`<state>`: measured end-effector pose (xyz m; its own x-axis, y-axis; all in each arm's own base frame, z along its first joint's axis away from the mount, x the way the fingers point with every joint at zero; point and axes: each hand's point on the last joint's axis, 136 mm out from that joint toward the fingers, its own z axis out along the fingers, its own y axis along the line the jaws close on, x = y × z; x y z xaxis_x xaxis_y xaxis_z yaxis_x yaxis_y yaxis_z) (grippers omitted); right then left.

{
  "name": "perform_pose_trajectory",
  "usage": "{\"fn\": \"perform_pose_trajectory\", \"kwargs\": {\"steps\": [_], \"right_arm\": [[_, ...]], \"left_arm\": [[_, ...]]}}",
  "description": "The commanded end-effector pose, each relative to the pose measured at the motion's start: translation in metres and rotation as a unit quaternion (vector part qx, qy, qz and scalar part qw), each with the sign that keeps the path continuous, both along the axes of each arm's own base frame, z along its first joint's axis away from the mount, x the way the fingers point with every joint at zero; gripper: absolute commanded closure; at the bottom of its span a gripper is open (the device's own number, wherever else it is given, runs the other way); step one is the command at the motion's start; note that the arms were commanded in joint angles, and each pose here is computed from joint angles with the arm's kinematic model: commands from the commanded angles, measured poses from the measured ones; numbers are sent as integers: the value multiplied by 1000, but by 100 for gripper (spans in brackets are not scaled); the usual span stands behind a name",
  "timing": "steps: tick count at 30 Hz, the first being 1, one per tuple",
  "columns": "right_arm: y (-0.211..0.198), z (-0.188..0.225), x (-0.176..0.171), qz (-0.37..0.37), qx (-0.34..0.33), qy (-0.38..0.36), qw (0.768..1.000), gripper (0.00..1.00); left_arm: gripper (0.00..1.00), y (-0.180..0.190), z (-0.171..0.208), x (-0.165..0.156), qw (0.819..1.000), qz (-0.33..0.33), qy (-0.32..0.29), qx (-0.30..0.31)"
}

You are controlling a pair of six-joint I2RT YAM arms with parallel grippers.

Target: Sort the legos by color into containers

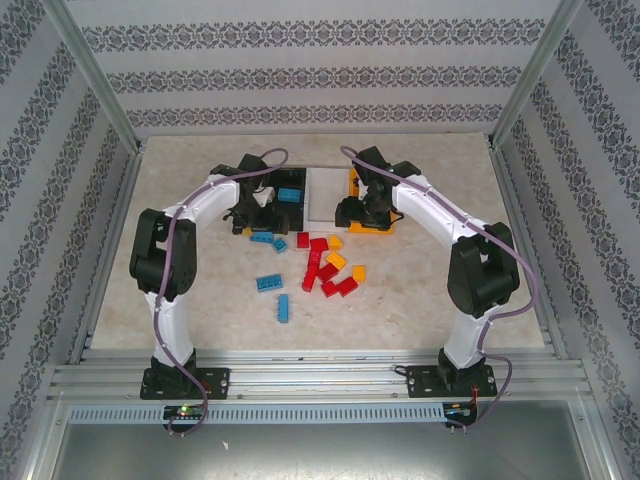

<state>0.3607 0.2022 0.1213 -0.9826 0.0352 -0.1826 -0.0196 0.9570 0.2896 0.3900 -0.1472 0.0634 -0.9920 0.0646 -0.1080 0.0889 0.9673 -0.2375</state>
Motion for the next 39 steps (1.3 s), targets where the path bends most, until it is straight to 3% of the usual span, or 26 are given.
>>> {"fn": "perform_pose_trajectory", "kwargs": {"steps": [1,14,39], "right_arm": [[-2,0,-8,-8,-7,7,1000,25],[0,-4,-4,-11,-8,15,1000,25],[2,-7,-5,-10,-7,22,1000,26]], "left_arm": [[10,8,3,2,1000,-15,3,27],[10,17,11,9,998,-14,-12,55],[15,19,-28,4,998,4,11,61]]}}
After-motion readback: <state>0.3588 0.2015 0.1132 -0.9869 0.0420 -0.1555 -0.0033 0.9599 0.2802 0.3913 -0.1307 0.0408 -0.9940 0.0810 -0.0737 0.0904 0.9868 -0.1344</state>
